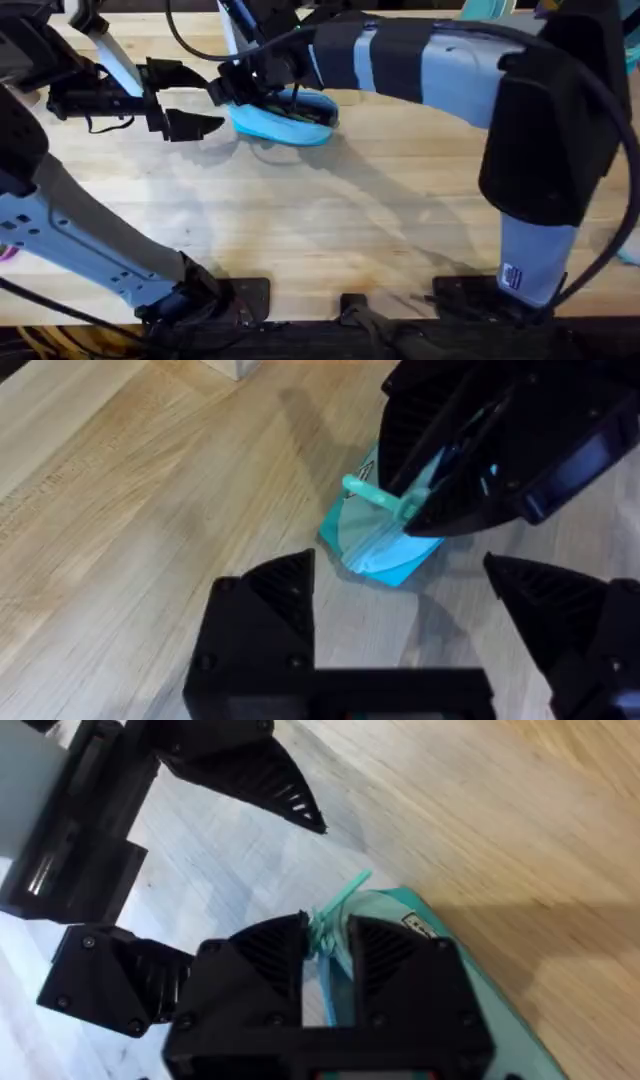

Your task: Unzip the bag, pick up the pens from the table one at a time and place them inside, then zip the bag closed.

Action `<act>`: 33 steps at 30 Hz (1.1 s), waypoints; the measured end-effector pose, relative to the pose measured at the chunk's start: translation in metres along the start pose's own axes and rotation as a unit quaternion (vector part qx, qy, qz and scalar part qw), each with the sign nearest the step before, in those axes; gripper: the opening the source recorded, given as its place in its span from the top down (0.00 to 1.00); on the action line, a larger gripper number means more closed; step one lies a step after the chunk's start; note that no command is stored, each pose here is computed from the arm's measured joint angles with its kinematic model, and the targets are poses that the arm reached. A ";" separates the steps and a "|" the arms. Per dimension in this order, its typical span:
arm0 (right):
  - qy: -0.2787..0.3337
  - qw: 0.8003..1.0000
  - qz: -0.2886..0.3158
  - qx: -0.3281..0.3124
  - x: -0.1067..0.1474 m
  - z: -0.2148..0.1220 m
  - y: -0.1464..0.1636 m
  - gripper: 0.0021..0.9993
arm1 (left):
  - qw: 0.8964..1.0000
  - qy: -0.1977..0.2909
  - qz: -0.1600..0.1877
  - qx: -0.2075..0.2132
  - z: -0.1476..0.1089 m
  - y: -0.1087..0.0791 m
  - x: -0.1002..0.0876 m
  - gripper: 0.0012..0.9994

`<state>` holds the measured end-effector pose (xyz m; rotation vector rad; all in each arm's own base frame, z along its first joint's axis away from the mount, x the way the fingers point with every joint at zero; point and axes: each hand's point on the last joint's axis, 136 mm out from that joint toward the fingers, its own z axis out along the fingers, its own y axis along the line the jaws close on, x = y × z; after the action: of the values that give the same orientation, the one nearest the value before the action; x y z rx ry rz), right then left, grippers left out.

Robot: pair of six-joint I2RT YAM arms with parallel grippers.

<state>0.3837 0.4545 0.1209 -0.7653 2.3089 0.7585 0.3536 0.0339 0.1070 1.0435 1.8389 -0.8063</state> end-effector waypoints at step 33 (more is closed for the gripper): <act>-0.039 0.999 -0.012 0.000 -0.037 -0.032 0.000 0.97 | 1.000 0.001 0.013 -0.002 0.003 0.003 0.000 0.01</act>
<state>0.3972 0.4457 0.1673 -0.7480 2.2270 0.7637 0.3574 0.0329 0.1060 1.0641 1.8248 -0.7850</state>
